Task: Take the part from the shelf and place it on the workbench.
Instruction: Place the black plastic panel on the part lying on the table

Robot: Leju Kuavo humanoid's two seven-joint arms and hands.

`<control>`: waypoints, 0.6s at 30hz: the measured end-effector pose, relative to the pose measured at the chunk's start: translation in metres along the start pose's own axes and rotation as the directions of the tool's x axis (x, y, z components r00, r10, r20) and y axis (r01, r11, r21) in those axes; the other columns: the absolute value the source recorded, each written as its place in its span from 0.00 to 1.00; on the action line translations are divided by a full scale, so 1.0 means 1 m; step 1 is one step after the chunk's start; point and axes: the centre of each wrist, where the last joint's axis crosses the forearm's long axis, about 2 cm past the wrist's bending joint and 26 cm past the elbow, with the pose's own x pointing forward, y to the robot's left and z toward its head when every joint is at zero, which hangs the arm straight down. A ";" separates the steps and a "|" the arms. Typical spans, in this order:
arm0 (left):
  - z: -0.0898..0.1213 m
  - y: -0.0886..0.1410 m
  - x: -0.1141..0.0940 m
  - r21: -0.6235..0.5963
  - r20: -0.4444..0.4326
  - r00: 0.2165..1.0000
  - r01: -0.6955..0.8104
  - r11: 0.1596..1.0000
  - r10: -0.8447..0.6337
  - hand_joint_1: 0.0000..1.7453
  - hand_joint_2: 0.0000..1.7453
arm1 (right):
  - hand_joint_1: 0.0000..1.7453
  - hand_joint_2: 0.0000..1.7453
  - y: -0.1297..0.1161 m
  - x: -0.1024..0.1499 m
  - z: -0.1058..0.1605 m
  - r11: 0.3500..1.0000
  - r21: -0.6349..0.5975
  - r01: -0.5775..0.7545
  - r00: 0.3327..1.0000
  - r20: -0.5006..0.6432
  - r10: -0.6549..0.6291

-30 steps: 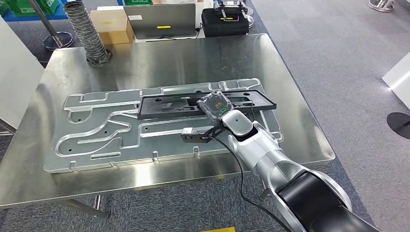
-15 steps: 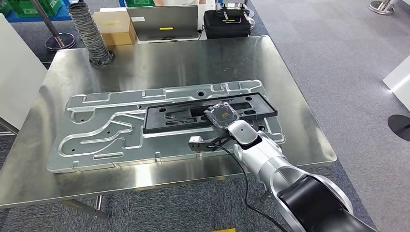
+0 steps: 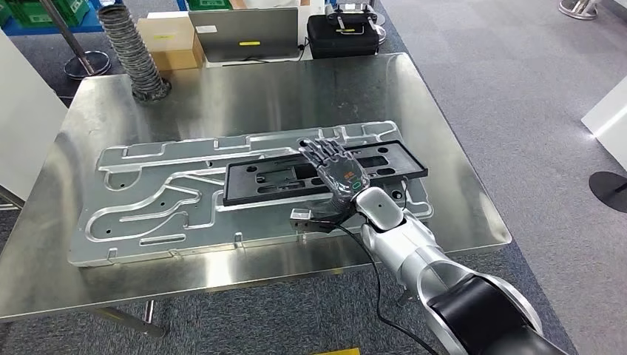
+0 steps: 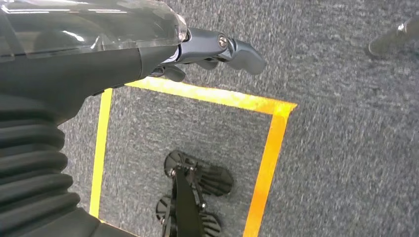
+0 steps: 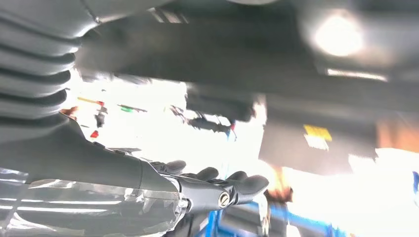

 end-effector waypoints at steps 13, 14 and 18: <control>0.000 -0.001 -0.001 -0.003 0.000 1.000 -0.021 1.000 0.021 0.00 0.00 | 0.00 0.00 -0.049 0.012 -0.007 0.870 -0.460 0.177 0.984 0.089 -0.154; 0.000 -0.002 -0.001 -0.003 0.002 1.000 -0.028 1.000 0.028 0.00 0.00 | 0.00 0.00 -0.054 0.010 -0.004 0.848 -0.494 0.191 0.982 0.088 -0.170; 0.002 -0.002 -0.004 -0.009 0.004 0.997 -0.073 0.997 0.073 0.00 0.00 | 0.00 0.00 -0.064 -0.006 0.024 0.749 -0.621 0.230 0.966 0.054 -0.252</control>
